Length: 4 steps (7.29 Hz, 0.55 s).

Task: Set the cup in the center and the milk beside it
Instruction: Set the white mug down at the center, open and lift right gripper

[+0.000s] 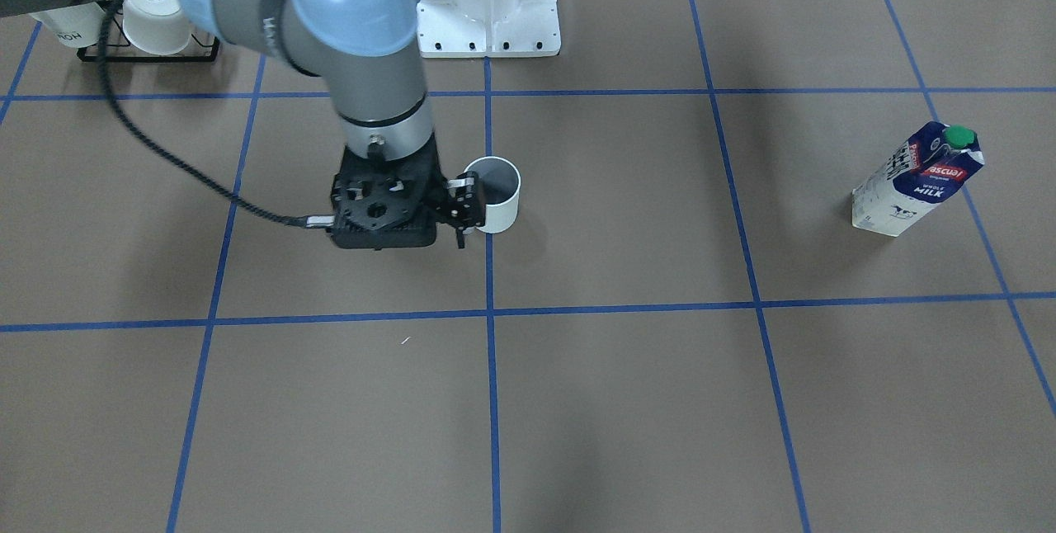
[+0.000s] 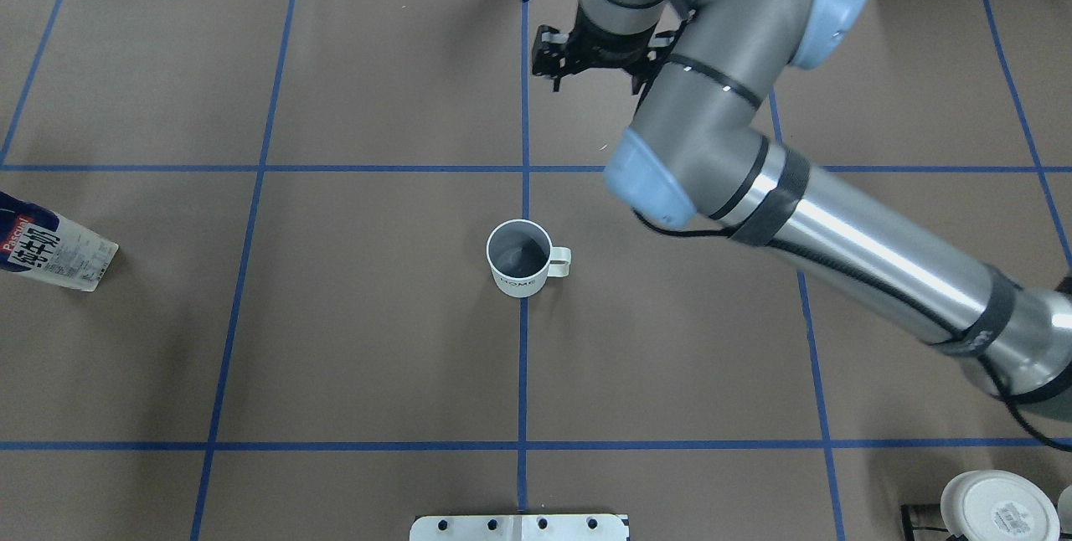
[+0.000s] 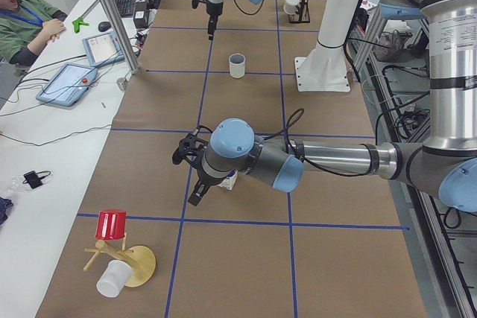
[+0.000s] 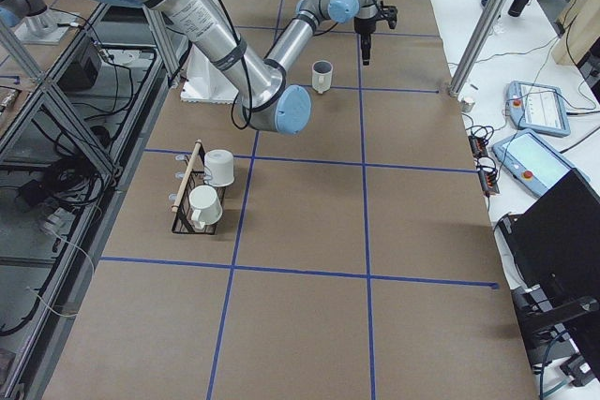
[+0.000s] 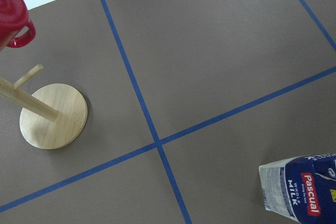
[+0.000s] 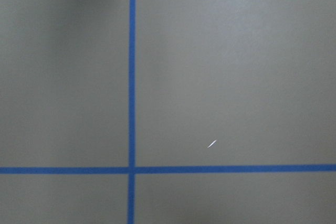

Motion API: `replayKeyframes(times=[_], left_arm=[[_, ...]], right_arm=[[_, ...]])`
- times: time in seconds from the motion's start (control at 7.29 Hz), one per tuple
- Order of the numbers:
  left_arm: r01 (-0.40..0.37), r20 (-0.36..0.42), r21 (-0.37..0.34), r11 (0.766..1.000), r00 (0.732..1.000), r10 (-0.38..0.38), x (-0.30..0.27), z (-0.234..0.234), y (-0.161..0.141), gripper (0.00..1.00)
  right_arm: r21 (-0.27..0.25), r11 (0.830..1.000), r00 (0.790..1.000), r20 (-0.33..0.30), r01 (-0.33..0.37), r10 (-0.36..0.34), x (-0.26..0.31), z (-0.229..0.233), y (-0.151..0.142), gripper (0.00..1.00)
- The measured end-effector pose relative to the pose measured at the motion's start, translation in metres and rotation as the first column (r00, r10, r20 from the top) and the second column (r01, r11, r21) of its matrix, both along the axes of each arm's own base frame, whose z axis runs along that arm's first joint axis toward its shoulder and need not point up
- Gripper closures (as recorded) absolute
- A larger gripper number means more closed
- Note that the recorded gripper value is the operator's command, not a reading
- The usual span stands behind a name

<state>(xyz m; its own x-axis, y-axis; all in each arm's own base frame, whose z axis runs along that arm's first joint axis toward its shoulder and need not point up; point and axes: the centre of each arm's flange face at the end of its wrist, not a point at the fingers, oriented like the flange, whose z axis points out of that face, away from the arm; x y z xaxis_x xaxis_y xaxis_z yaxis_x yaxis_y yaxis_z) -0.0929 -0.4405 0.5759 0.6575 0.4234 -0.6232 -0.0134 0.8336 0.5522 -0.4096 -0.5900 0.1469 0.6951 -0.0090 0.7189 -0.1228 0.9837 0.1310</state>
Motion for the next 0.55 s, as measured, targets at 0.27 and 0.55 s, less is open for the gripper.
replayKeyframes(times=[0.27,0.55], left_arm=[[-0.006,0.001,0.086,0.996,1.000,0.006,0.003,-0.006,0.005,0.01],[-0.006,-0.015,0.086,0.996,1.000,0.008,0.012,-0.013,0.003,0.00]], right_arm=[[0.085,0.990,0.993,-0.058,0.110,-0.105,0.113,0.119,-0.049,0.00],[0.137,0.965,0.969,-0.140,0.222,-0.203,0.232,0.257,-0.051,0.00]])
